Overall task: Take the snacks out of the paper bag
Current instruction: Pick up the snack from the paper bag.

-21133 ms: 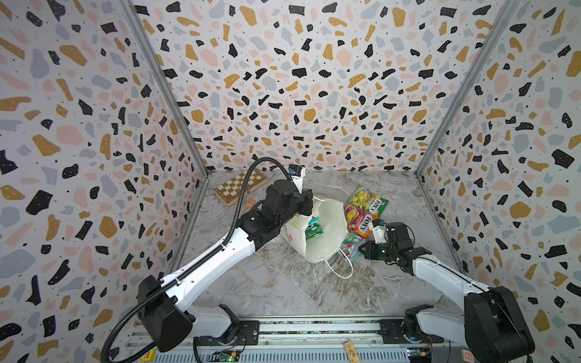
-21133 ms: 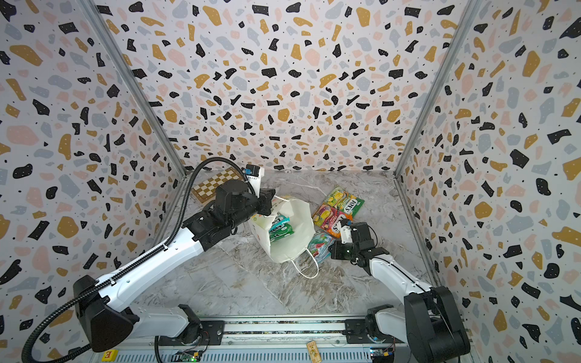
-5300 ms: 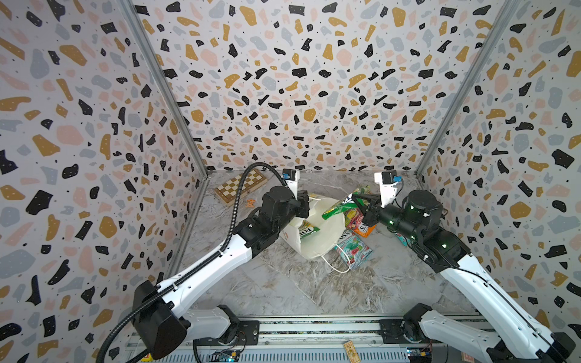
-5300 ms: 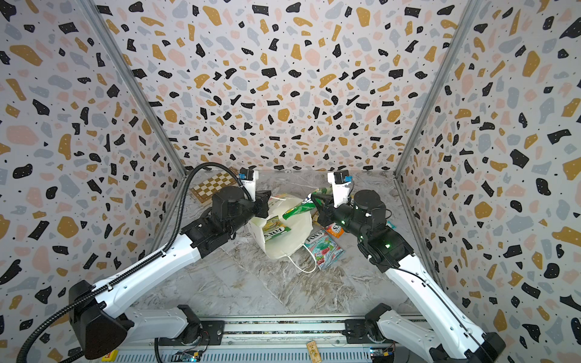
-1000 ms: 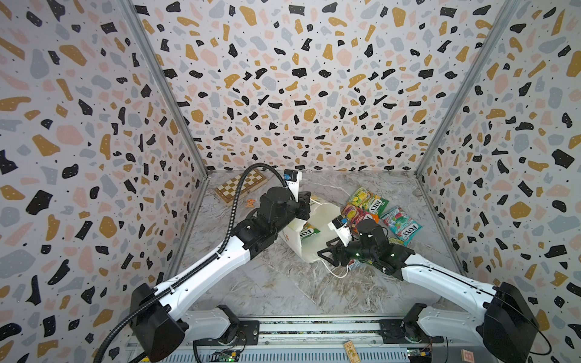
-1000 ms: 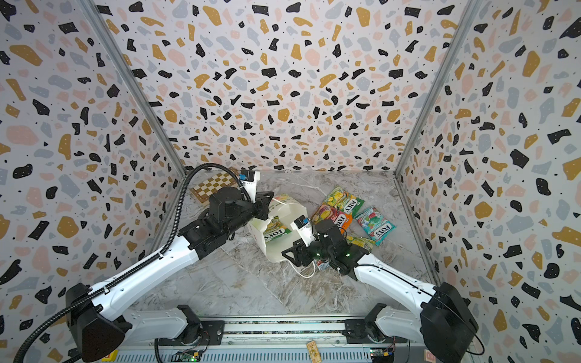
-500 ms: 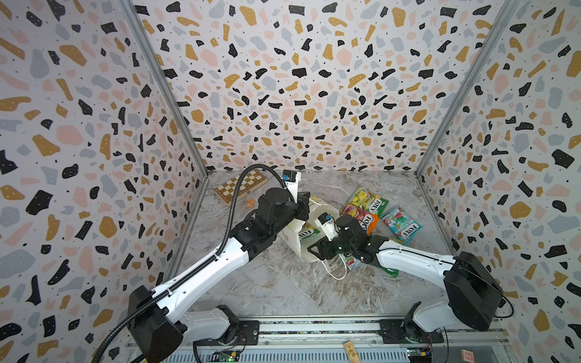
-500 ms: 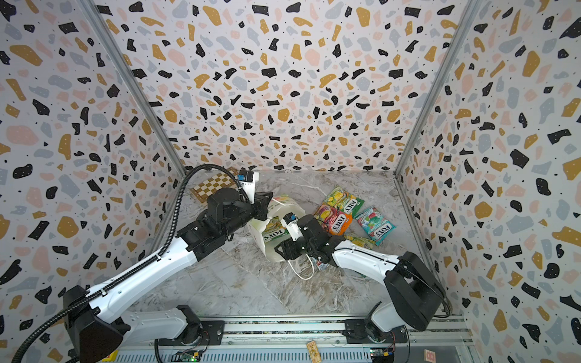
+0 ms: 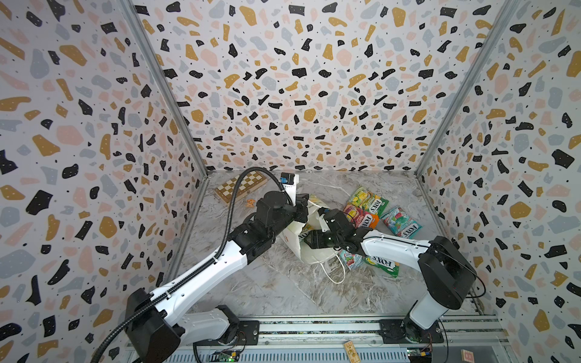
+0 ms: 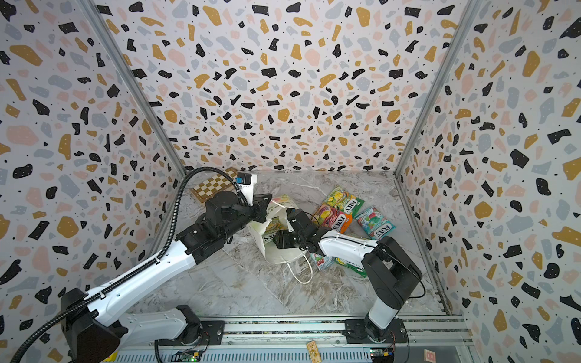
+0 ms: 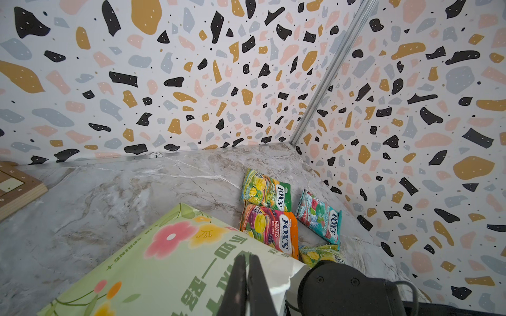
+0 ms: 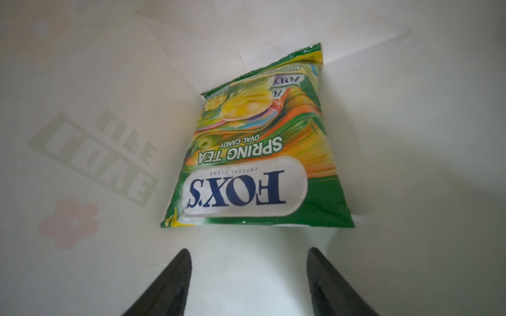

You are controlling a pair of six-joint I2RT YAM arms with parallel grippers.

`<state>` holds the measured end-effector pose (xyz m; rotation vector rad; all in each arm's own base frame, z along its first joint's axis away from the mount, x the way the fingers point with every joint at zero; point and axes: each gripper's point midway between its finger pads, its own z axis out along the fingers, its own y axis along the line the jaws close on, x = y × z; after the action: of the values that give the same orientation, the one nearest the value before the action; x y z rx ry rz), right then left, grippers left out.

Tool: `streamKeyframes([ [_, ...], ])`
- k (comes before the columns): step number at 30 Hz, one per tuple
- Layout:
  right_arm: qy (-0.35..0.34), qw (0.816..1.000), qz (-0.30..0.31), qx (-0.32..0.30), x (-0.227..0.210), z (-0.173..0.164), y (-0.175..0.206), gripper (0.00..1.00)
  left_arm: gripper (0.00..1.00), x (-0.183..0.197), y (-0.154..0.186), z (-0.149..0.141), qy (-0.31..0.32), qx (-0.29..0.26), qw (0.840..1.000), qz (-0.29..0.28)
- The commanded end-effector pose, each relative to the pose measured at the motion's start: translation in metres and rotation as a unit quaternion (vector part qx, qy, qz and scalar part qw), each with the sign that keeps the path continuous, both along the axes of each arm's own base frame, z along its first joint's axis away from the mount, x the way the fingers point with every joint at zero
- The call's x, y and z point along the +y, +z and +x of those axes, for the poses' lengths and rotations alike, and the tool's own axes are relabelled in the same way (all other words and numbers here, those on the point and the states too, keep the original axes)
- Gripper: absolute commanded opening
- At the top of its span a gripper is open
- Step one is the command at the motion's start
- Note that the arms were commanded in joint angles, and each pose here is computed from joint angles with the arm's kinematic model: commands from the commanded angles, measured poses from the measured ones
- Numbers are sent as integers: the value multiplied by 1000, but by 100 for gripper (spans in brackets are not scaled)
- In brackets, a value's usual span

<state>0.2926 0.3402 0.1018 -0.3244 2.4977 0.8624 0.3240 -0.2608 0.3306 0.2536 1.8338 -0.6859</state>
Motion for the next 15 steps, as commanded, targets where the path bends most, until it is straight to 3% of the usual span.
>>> streamKeyframes([
  [1, -48, 998, 28, 18, 6, 9, 12, 70, 0, 4, 21, 1, 13, -28, 999, -35],
  [15, -130, 989, 50, 44, 12, 32, -4, 72, 0, 1, 23, -1, 3, -29, 999, -45],
])
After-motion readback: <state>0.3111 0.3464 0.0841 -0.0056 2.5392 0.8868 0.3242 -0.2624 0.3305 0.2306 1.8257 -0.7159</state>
